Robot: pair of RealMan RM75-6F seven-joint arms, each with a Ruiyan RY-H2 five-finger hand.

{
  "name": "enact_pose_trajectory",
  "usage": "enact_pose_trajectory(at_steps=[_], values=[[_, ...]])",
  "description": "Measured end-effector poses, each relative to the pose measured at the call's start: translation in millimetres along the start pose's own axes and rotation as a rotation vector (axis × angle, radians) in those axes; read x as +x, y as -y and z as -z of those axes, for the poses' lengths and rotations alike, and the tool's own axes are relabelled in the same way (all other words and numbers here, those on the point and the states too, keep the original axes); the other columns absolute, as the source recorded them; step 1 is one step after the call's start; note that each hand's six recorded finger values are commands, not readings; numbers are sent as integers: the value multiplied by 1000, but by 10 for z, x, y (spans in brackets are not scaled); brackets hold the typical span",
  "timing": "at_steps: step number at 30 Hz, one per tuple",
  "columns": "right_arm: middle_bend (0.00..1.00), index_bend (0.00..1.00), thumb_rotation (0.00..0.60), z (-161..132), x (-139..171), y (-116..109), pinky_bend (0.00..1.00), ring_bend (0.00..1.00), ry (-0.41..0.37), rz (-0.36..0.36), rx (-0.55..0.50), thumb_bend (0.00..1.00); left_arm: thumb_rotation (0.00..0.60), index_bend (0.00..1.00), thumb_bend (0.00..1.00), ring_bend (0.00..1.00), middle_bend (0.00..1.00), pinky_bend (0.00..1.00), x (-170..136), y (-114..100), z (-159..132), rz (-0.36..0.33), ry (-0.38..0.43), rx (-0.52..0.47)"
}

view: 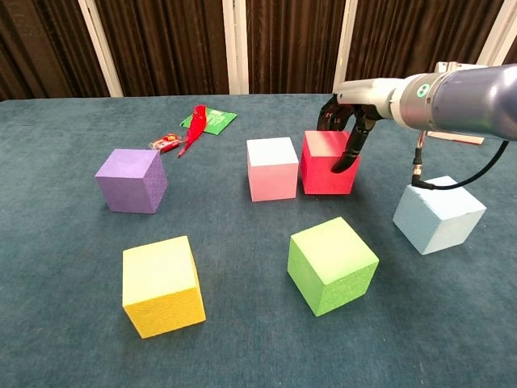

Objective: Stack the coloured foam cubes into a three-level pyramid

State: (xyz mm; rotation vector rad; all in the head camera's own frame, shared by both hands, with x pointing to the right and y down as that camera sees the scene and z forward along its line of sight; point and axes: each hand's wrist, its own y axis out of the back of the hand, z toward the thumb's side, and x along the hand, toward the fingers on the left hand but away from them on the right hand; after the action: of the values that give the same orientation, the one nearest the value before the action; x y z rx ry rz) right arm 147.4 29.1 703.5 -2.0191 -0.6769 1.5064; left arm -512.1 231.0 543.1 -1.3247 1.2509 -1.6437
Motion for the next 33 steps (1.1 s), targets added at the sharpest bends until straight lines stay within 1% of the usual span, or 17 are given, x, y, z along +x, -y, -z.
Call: enact_pose_trajectory(at_steps=[11, 22, 28, 33], values=[[418, 406, 600, -128, -51, 0, 0, 221, -23, 1, -20, 190, 600, 98, 378, 0, 0, 0, 9, 10, 5, 4, -3, -1], [417, 406, 600, -244, -90, -11, 0, 221, -3, 0, -39, 190, 600, 98, 378, 0, 0, 0, 15, -8, 28, 5, -9, -13], [417, 407, 600, -188, -114, -16, 0, 221, 27, 13, -11, 190, 600, 99, 378, 0, 0, 0, 18, -23, 43, 2, -12, -12], [417, 407, 600, -139, -129, -11, 0, 221, 38, 22, 13, 190, 600, 100, 378, 0, 0, 0, 10, -15, 29, 3, -11, -8]])
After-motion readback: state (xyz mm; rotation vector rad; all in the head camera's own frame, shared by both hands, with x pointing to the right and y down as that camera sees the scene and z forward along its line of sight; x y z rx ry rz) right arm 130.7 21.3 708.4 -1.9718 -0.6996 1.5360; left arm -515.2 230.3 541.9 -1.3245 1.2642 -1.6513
